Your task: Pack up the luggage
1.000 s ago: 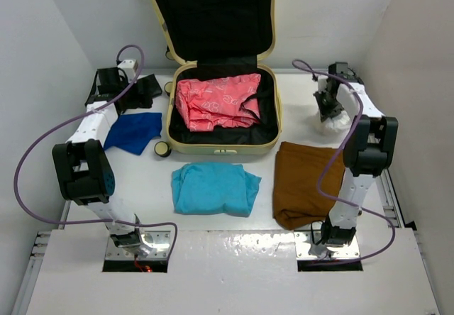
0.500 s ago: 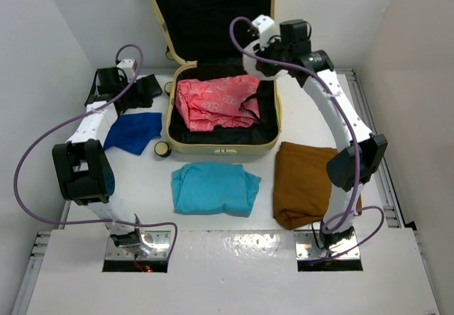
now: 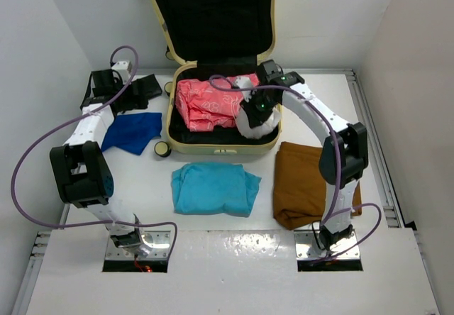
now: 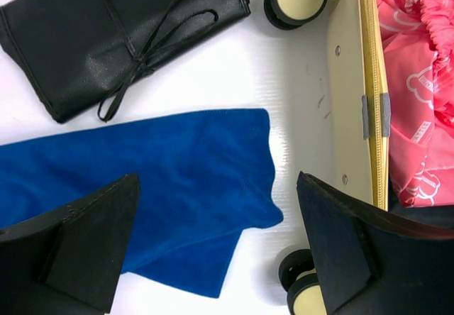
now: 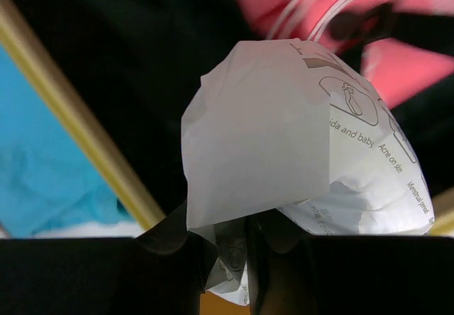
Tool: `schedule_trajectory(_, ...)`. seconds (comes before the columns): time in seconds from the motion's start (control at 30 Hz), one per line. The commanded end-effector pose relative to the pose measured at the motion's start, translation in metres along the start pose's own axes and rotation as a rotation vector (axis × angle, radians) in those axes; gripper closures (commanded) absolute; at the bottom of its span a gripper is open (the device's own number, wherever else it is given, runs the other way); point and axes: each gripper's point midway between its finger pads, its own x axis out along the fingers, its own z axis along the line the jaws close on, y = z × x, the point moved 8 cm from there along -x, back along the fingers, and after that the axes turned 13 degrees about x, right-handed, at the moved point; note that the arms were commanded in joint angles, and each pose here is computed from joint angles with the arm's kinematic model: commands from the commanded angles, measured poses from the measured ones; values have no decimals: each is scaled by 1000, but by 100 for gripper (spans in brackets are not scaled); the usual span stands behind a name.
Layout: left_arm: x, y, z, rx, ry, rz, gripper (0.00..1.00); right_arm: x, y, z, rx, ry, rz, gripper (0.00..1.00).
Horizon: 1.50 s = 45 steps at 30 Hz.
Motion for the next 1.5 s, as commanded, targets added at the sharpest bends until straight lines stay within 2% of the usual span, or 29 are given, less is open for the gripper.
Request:
schedule_trajectory(0.0, -14, -14, 4, 14, -7, -72, 3, 3, 23, 15, -77, -110, 99, 100)
schedule_trajectory(0.1, -14, -14, 4, 14, -7, -72, 3, 6, 40, 24, -98, -156, 213, 100)
schedule_trajectory(0.17, -13, -10, 3, 12, -5, -64, 3, 13, 43, 23, -105, -149, 235, 100)
schedule_trajectory(0.23, -13, -10, 3, 12, -5, -64, 3, 19, 43, 24, -110, -120, 244, 94)
schedule_trajectory(0.27, -13, -11, 3, 3, -4, -64, 3, 27, 40, 21, -125, -87, 222, 89)
schedule_trajectory(0.3, -12, -7, 2, 1, -2, -55, 3, 31, 41, 23, -127, -78, 222, 89)
schedule_trajectory(0.4, -12, -9, 2, -7, -4, -64, 3, 45, 31, 20, -124, 39, 166, 94)
schedule_trajectory(0.47, -12, -9, 2, -7, -4, -64, 3, 57, 27, 23, -135, 73, 137, 94)
schedule_trajectory(0.53, -12, -9, 2, -7, -4, -64, 3, 60, 24, 27, -156, 80, 138, 87)
schedule_trajectory(0.6, -15, -11, 2, -5, -6, -72, 3, 58, 23, 28, -158, 79, 148, 68)
schedule_trajectory(0.63, -15, -11, 2, -4, -7, -72, 3, 58, 23, 28, -153, 79, 155, 56)
schedule_trajectory(0.67, -15, -11, 2, -4, -7, -72, 3, 50, 18, 30, -153, 83, 130, 36)
schedule_trajectory(0.77, -15, -11, 1, -13, 3, -75, 3, 26, 2, 35, -133, 92, 57, 21)
schedule_trajectory(0.93, -15, -11, 2, -4, 2, -75, 3, -34, -25, 40, -79, 118, -88, 16)
schedule_trajectory(1.1, -18, -14, -1, 8, 29, -92, 3, -90, -9, 40, -16, 108, -170, 15)
schedule_trajectory(1.2, -29, -28, -23, 95, 120, -156, 4, -104, 27, 16, 114, 185, -135, 13)
schedule_trajectory(1.3, -42, -40, -57, 178, 306, -239, 7, -111, 81, -12, 392, 196, -91, 13)
schedule_trajectory(1.33, -50, -47, -67, 197, 337, -270, 7, -103, 113, -22, 496, 189, -29, 13)
schedule_trajectory(1.37, -54, -50, -77, 209, 372, -278, 7, -112, 128, -33, 601, 217, -46, 13)
schedule_trajectory(1.4, -61, -55, -96, 238, 434, -305, 7, -115, 150, -39, 680, 218, -28, 13)
schedule_trajectory(1.43, -60, -52, -107, 233, 461, -294, 7, -117, 150, -36, 688, 209, -30, 13)
schedule_trajectory(1.47, -65, -55, -116, 239, 490, -307, 7, -119, 187, -48, 821, 239, 3, 13)
